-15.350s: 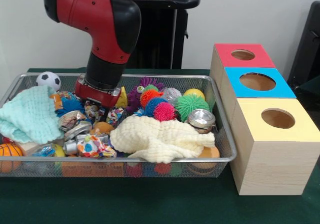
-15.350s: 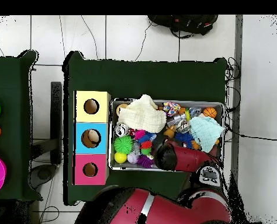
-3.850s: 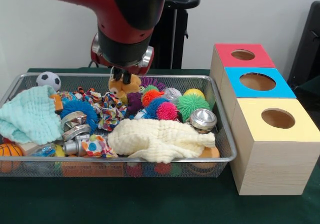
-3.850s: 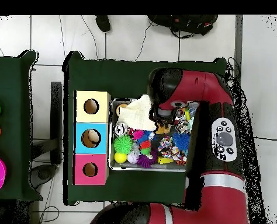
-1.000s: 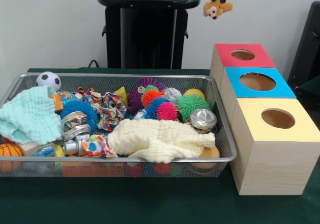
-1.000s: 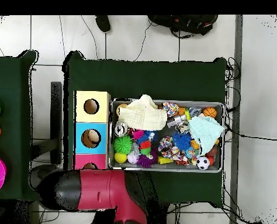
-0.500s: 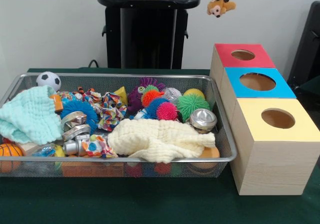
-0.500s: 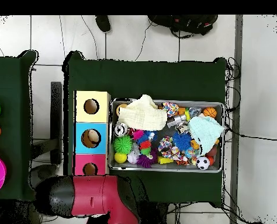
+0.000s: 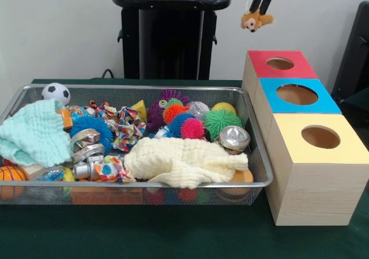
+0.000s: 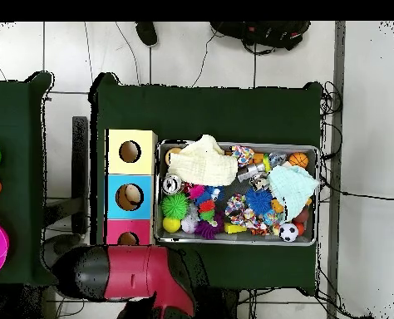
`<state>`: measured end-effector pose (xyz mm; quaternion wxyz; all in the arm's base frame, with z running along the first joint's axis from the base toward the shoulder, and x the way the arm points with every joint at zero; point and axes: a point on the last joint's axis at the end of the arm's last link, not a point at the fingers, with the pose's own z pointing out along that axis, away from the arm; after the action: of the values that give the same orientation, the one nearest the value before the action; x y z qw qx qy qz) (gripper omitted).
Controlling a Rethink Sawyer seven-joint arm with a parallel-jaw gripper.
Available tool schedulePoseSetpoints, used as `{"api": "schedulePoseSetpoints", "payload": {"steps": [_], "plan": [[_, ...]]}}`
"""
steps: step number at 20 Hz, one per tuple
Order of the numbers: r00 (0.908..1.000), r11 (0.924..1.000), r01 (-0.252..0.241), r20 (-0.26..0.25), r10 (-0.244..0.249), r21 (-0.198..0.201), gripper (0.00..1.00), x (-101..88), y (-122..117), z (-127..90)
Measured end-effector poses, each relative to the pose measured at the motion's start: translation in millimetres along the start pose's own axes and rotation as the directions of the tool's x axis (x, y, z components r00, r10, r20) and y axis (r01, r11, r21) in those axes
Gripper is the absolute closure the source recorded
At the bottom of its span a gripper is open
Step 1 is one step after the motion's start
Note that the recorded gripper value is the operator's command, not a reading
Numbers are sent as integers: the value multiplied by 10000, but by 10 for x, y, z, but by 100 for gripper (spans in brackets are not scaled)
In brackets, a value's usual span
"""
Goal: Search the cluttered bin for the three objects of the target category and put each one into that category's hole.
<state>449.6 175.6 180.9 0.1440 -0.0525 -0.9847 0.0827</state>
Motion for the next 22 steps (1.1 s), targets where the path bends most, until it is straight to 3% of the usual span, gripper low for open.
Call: {"api": "schedulePoseSetpoints", "payload": {"steps": [9, 22], "plan": [[9985, 9992, -358, -402, 365, 189, 100, 72, 233, 270], [9969, 9991, -160, -763, 190, 399, 100, 211, 483, 455]]}}
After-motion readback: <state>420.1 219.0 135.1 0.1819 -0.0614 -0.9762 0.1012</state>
